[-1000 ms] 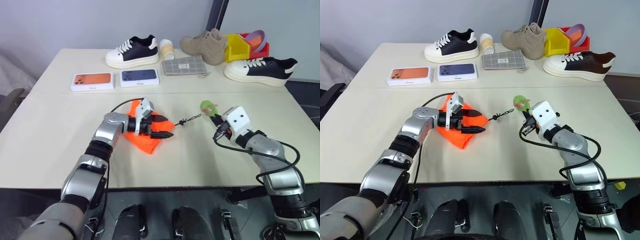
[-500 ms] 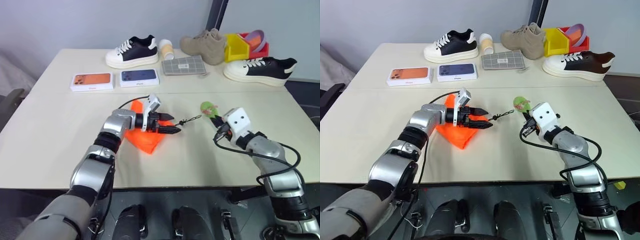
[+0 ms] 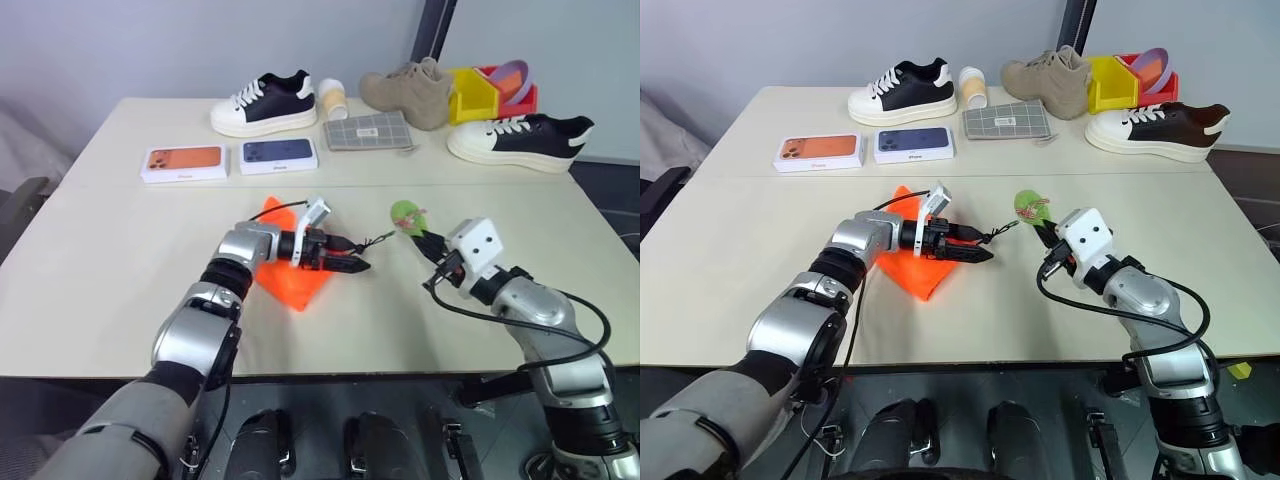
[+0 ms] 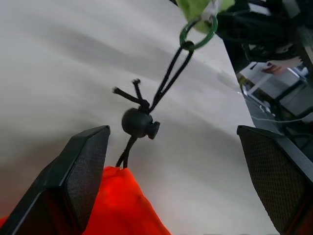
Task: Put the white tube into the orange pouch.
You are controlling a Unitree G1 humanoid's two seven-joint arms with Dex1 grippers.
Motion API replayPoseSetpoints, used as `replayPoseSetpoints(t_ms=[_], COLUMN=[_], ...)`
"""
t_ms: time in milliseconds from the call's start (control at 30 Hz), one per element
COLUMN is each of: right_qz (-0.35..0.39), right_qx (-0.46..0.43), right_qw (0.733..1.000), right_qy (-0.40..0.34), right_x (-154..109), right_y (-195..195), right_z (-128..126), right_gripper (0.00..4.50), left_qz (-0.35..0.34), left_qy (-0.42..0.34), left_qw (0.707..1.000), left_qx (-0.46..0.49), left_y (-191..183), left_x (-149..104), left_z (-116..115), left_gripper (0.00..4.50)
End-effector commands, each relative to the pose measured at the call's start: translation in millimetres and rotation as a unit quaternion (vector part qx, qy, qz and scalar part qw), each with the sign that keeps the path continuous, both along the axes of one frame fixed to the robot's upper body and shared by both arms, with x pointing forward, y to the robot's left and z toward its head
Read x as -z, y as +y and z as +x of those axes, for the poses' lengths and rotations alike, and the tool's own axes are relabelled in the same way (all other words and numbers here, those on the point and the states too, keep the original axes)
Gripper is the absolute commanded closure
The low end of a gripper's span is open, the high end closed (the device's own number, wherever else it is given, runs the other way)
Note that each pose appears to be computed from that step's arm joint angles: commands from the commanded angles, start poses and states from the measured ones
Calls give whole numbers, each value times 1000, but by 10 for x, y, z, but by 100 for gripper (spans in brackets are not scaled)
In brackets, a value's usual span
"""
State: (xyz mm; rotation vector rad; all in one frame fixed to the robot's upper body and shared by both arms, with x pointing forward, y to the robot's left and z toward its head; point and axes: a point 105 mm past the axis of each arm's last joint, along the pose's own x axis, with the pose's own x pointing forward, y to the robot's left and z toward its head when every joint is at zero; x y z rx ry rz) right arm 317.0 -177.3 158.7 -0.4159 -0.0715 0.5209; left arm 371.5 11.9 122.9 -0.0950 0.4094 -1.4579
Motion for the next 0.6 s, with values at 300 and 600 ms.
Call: replayPoseSetpoints(t_ms=[300,600], right_qz=[0,-1], right_qx=[13,13], right_qw=[1000,1000], right_qy=[-24,-20], right_x=[-85,-48], right_y=[-108,-116], right_z=[-67,-56], right_gripper=[450,450], left_qz=[-4,-17], left_qy=[-51,-72], left_qw=[999,997], left_qx=[12,1], left_y=[-68,-76], left_x=[-65,-89], left_z=[20,49], left_gripper=[6,58])
